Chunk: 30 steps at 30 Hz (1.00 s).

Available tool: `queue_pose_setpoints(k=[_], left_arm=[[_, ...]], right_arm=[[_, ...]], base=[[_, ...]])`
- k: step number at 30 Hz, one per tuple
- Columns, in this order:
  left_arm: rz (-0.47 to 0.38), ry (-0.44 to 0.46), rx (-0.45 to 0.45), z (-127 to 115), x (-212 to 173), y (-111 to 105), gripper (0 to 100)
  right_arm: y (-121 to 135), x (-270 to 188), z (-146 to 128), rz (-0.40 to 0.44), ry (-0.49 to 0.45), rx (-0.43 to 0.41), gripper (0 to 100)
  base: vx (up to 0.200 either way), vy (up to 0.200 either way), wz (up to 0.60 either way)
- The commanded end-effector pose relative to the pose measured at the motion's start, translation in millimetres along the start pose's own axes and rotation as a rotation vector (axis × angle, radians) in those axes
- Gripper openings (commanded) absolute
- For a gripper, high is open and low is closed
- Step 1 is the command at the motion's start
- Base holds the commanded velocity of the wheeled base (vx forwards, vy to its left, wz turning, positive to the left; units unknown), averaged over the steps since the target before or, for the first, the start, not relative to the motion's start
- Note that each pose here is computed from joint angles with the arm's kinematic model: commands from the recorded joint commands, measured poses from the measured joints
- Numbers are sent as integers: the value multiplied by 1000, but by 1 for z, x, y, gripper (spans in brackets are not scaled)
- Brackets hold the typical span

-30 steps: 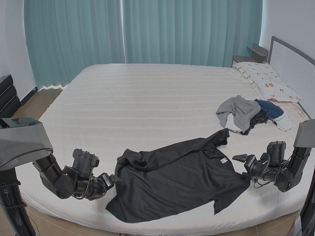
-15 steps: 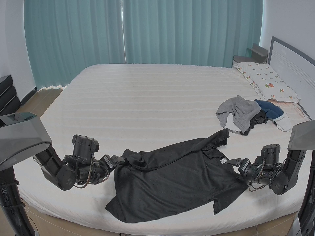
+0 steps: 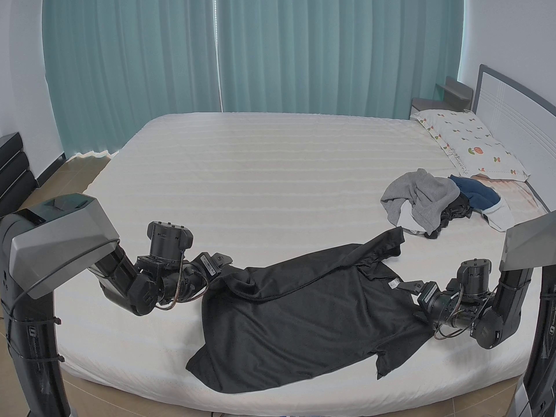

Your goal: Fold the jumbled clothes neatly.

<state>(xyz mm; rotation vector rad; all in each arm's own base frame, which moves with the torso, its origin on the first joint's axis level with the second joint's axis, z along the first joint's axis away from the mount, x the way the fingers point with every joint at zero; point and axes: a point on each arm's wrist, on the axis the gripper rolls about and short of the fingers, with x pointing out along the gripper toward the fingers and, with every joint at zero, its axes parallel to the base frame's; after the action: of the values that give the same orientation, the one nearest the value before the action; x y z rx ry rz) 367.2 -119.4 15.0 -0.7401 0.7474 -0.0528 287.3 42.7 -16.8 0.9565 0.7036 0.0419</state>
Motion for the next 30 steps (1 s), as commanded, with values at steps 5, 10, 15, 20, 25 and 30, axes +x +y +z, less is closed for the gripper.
queue_pose_setpoints(k=[5, 10, 15, 20, 25, 30], left_arm=[[37, 25, 25, 1, 32, 5, 0], [80, -28, 5, 26, 42, 1, 0], [59, -126, -38, 73, 41, -8, 0], [65, -164, -110, 97, 43, -4, 0], [115, -100, -133, 90, 40, 6, 0], [42, -221, -210, 123, 38, -2, 0]], right_arm=[[-2, 1, -1, -4, 6, 3, 100], [-2, 1, -1, -6, 5, 4, 100], [-2, 1, -1, -8, 6, 4, 100], [-2, 1, -1, -8, 6, 4, 100], [-2, 1, -1, -7, 8, 4, 100], [-3, 2, -2, -11, 10, 3, 100]], base=[[0, 0, 0], [0, 0, 0], [0, 0, 0], [0, 0, 0], [0, 0, 0], [0, 0, 0]])
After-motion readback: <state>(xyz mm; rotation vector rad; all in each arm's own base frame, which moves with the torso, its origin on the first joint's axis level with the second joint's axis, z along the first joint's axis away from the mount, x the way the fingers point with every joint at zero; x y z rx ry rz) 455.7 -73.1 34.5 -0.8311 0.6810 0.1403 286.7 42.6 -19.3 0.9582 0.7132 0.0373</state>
